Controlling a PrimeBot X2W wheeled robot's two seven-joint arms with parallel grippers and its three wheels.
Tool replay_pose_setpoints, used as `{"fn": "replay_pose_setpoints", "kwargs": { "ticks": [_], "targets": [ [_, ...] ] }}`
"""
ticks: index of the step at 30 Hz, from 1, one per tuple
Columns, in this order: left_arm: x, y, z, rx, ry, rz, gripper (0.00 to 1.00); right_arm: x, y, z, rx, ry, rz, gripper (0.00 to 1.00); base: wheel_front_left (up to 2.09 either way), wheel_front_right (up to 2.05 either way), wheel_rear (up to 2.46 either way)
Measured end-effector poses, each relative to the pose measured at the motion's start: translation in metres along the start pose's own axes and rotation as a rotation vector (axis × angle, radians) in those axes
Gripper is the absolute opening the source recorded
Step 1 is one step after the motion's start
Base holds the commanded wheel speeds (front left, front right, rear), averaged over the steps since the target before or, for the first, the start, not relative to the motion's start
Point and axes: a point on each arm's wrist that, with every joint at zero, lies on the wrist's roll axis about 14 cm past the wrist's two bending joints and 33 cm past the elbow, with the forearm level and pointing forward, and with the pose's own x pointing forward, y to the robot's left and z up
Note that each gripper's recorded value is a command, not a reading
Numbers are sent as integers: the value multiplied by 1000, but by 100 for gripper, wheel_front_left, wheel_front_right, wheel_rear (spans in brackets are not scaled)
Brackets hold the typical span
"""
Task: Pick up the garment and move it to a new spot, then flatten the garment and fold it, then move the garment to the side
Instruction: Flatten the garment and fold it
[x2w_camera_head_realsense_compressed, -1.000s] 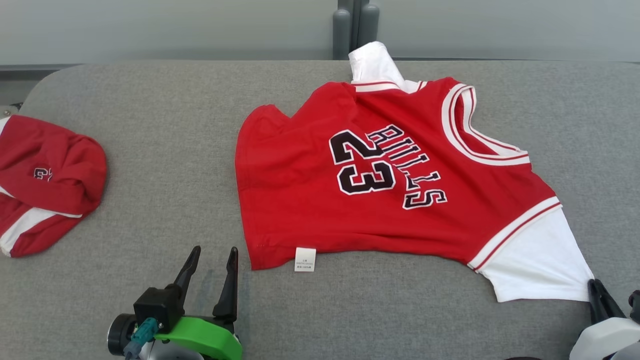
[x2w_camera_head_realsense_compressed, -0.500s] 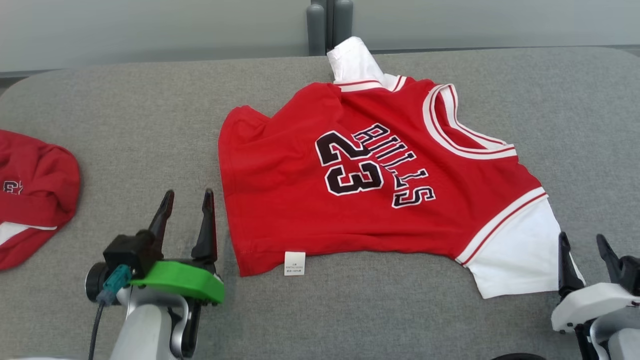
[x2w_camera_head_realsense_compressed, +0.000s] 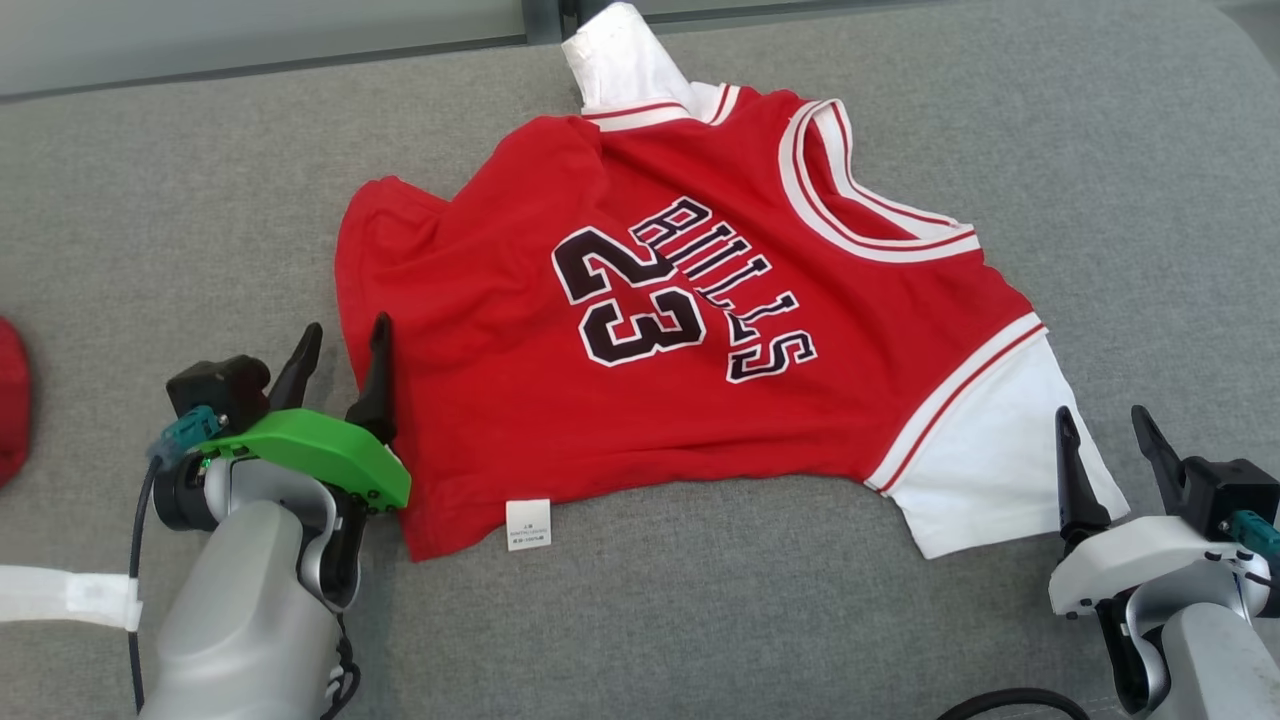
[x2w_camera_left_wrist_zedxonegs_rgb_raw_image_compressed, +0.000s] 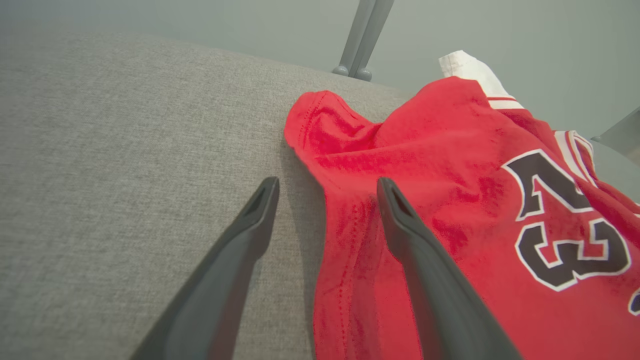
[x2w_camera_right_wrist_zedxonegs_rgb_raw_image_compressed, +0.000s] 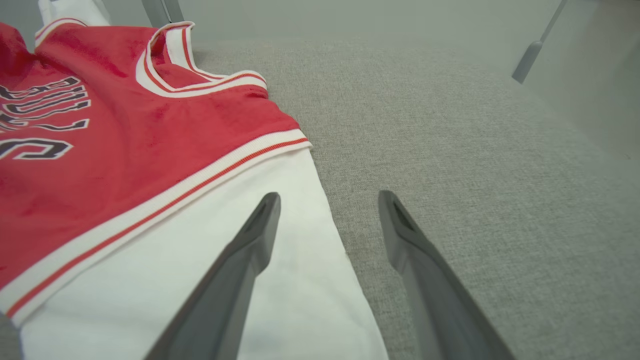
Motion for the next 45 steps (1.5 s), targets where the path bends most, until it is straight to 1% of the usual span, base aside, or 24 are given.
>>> {"fn": "replay_pose_setpoints", "kwargs": {
  "ticks": [7, 8, 9, 12, 19, 25, 28, 29, 30, 37, 40, 44, 45],
  "targets": [
    [19, 4, -18, -63, 87, 8, 100, 0, -4, -13, 3, 38, -20, 100, 0, 0, 0],
    [22, 6, -17, -63, 90, 8, 75, 1, -4, -13, 4, 37, -20, 100, 0, 0, 0],
    [25, 8, -14, -60, 82, 9, 0, 3, -3, -13, 5, 36, -19, 100, 0, 0, 0],
    [36, 4, -4, -27, 63, -22, 0, 5, 2, -18, 13, 52, -11, 100, 0, 0, 0],
    [49, 1, -9, 6, 89, -56, 0, 9, 0, -24, 22, 69, -19, 100, 0, 0, 0],
    [49, 8, -19, -6, 121, -38, 0, 8, -5, -26, 24, 73, -35, 100, 0, 0, 0],
    [50, 15, -14, 2, 114, -21, 0, 9, -5, -26, 28, 73, -37, 100, 0, 0, 0],
    [52, 22, -3, 10, 86, -8, 45, 9, -4, -27, 32, 73, -36, 100, 0, 0, 0],
    [53, 23, 2, 19, 76, -7, 100, 9, -3, -27, 34, 75, -34, 100, 0, 0, 0],
    [54, 20, 0, 15, 74, -5, 100, 8, 1, -32, 39, 91, -27, 100, 0, 0, 0],
    [54, 17, -11, 8, 104, -8, 100, 8, 0, -33, 38, 93, -29, 100, 0, 0, 0],
    [57, 20, -21, 26, 149, -1, 100, 5, -6, -33, 35, 96, -44, 100, 0, 0, 0],
    [60, 19, -20, 33, 148, -6, 60, 4, -7, -33, 35, 96, -48, 100, 0, 0, 0]
  ]
}}
